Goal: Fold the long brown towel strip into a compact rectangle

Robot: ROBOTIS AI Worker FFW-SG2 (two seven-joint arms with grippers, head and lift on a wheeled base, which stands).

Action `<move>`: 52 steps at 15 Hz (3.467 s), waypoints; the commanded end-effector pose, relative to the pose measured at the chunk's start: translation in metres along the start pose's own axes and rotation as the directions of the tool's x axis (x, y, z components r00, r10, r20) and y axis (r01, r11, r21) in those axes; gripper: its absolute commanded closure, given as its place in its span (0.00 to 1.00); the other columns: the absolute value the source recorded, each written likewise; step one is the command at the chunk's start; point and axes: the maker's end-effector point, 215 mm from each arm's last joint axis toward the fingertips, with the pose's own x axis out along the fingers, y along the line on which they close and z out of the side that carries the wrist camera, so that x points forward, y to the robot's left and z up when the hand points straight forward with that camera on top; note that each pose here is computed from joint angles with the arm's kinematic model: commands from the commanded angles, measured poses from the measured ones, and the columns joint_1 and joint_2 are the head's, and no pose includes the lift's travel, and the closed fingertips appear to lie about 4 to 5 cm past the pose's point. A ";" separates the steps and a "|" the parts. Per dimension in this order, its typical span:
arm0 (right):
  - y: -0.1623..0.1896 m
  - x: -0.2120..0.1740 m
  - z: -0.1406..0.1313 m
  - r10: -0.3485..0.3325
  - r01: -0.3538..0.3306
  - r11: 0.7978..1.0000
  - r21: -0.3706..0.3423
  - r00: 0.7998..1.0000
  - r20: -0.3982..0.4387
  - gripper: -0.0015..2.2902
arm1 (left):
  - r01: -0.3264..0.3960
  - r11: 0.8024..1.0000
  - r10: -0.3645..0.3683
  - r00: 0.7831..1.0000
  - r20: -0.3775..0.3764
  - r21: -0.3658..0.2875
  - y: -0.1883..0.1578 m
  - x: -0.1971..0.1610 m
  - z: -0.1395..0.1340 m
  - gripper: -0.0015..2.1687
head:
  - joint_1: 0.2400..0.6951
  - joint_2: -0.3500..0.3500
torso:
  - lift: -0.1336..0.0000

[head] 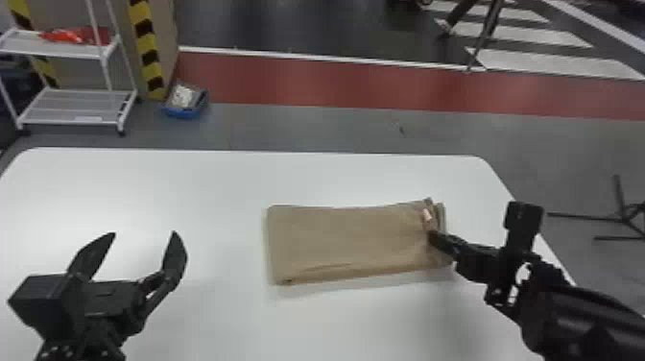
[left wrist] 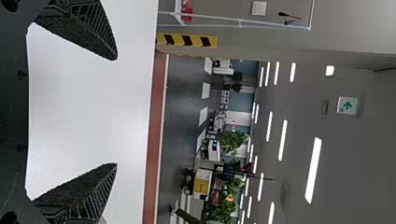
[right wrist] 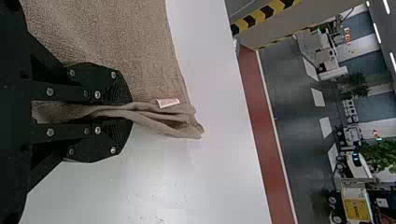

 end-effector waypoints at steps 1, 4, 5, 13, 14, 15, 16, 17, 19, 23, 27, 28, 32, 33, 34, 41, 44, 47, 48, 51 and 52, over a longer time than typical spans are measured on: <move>0.005 -0.019 0.027 0.022 -0.024 0.999 0.030 0.997 0.071 0.73 | 0.001 1.000 -0.001 1.000 -0.003 0.000 -0.001 0.000 -0.001 0.03 | 1.00 0.24 | 0.12; 0.043 -0.051 0.064 0.097 -0.104 0.994 0.039 0.984 0.152 0.73 | 0.000 1.000 0.000 1.000 0.000 -0.002 -0.001 0.000 0.000 0.03 | 1.00 0.23 | 0.12; 0.064 -0.060 0.077 0.127 -0.136 0.990 0.036 0.975 0.183 0.73 | 0.002 1.000 -0.002 1.000 -0.001 -0.002 -0.002 0.001 0.000 0.03 | 1.00 0.24 | 0.12; 0.251 -0.037 0.050 0.322 -0.299 0.938 -0.174 0.939 0.124 0.72 | 0.004 1.000 -0.004 1.000 -0.002 -0.001 -0.002 0.000 0.000 0.03 | 1.00 0.50 | 0.12; 0.262 -0.030 0.042 0.317 -0.292 0.936 -0.195 0.941 0.115 0.72 | 0.003 1.000 -0.003 1.000 -0.002 0.001 -0.001 0.000 0.000 0.03 | 1.00 0.54 | 0.12; 0.267 -0.023 0.034 0.313 -0.285 0.935 -0.212 0.944 0.107 0.72 | 0.002 1.000 -0.002 1.000 -0.002 0.001 0.000 0.000 0.000 0.03 | 1.00 0.56 | 0.12; 0.276 -0.019 0.026 0.324 -0.299 0.929 -0.217 0.941 0.094 0.62 | 0.002 1.000 -0.002 1.000 -0.003 0.003 0.000 0.000 -0.001 0.03 | 1.00 0.58 | 0.12; 0.284 -0.017 0.019 0.340 -0.317 0.922 -0.221 0.937 0.076 0.37 | 0.002 1.000 -0.002 1.000 -0.003 0.003 0.001 0.001 -0.001 0.03 | 1.00 0.60 | 0.12; 0.295 -0.017 0.006 0.381 -0.364 0.906 -0.215 0.924 0.043 0.00 | 0.003 1.000 -0.003 1.000 -0.005 0.001 0.000 0.002 -0.002 0.03 | 1.00 0.65 | 0.12; 0.293 -0.018 0.023 0.408 -0.381 0.902 -0.205 0.906 0.114 0.04 | 0.008 1.000 -0.008 1.000 -0.008 0.002 -0.001 0.004 -0.004 0.03 | 1.00 0.69 | 0.12; 0.272 0.010 0.030 0.354 -0.322 0.919 -0.229 0.928 0.115 0.60 | 0.008 1.000 -0.008 1.000 -0.016 0.002 0.000 0.004 -0.009 0.03 | 1.00 0.66 | 0.12; 0.273 0.019 0.022 0.346 -0.316 0.917 -0.245 0.934 0.091 0.77 | 0.008 1.000 -0.008 1.000 -0.016 0.002 0.000 0.004 -0.009 0.03 | 1.00 0.65 | 0.12; 0.284 0.047 -0.013 0.329 -0.312 0.898 -0.311 0.944 0.003 0.93 | 0.009 1.000 -0.009 1.000 -0.017 0.001 -0.001 0.004 -0.009 0.03 | 1.00 0.65 | 0.12; 0.289 0.048 -0.019 0.333 -0.317 0.891 -0.327 0.943 -0.007 0.93 | 0.009 1.000 -0.009 1.000 -0.013 0.001 -0.001 0.004 -0.008 0.03 | 1.00 0.65 | 0.12; 0.297 0.049 -0.025 0.342 -0.328 0.883 -0.335 0.940 -0.019 0.93 | 0.009 1.000 -0.009 1.000 -0.013 0.001 -0.001 0.004 -0.008 0.03 | 1.00 0.66 | 0.12; 0.352 0.017 -0.070 0.461 -0.450 0.808 -0.381 0.885 -0.067 0.93 | -0.011 1.000 0.012 1.000 0.022 -0.011 0.004 0.002 0.001 0.03 | 1.00 0.78 | 0.12; 0.366 -0.011 -0.077 0.521 -0.507 0.780 -0.366 0.851 -0.069 0.93 | -0.013 1.000 0.014 1.000 0.021 -0.014 0.005 0.002 0.001 0.03 | 1.00 0.81 | 0.12; 0.353 -0.037 -0.062 0.544 -0.516 0.781 -0.352 0.839 -0.024 0.93 | -0.012 1.000 0.013 1.000 0.019 -0.015 0.005 0.002 0.000 0.03 | 1.00 0.84 | 0.12; 0.340 -0.045 -0.058 0.538 -0.508 0.788 -0.347 0.843 -0.011 0.93 | -0.016 1.000 0.016 1.000 0.020 -0.016 0.006 0.002 0.000 0.03 | 1.00 0.84 | 0.12; 0.295 -0.071 -0.055 0.525 -0.500 0.815 -0.293 0.851 0.006 0.93 | -0.017 1.000 0.017 1.000 0.017 -0.020 0.007 0.002 -0.002 0.03 | 1.00 0.79 | 0.12; 0.274 -0.082 -0.056 0.515 -0.494 0.825 -0.273 0.857 0.005 0.93 | -0.018 1.000 0.018 1.000 0.019 -0.019 0.008 0.003 -0.001 0.03 | 1.00 0.77 | 0.12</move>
